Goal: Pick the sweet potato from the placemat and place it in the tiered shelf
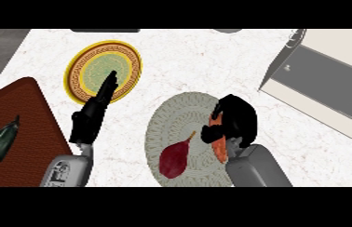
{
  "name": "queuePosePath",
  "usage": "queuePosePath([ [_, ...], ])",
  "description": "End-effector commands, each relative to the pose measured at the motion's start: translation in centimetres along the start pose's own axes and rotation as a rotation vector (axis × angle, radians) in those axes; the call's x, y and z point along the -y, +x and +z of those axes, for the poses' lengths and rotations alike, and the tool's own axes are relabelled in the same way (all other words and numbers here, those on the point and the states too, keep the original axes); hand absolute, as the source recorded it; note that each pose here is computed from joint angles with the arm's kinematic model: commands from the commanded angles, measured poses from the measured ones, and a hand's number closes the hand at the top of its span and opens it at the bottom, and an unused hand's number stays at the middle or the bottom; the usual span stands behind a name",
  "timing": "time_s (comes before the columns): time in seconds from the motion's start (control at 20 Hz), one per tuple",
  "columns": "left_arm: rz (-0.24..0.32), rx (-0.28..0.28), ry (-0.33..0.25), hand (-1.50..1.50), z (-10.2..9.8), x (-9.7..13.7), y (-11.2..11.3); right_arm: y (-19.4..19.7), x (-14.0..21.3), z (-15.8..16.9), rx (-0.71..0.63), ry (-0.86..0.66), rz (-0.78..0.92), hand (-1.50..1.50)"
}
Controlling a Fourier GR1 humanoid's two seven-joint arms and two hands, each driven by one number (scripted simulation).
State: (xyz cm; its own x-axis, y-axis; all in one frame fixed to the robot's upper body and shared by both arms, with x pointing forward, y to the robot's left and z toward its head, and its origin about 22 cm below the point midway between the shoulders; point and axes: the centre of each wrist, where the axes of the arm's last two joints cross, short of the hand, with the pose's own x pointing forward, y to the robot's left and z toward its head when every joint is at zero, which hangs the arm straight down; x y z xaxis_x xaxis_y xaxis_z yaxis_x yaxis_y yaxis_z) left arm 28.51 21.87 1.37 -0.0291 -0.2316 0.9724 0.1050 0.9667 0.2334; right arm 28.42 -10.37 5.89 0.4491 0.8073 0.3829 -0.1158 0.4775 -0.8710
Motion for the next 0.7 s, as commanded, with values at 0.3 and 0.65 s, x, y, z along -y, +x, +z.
queuePosePath([
  [0.3,0.009,-0.01,0.002,0.0,0.0,-0.8,-0.3,5.4,4.2,4.3,0.021,-0.363,-0.414,1.5],
  [0.65,0.009,-0.017,0.016,0.0,-0.5,0.9,-0.5,7.9,8.8,7.2,0.012,-0.576,-0.436,1.5],
])
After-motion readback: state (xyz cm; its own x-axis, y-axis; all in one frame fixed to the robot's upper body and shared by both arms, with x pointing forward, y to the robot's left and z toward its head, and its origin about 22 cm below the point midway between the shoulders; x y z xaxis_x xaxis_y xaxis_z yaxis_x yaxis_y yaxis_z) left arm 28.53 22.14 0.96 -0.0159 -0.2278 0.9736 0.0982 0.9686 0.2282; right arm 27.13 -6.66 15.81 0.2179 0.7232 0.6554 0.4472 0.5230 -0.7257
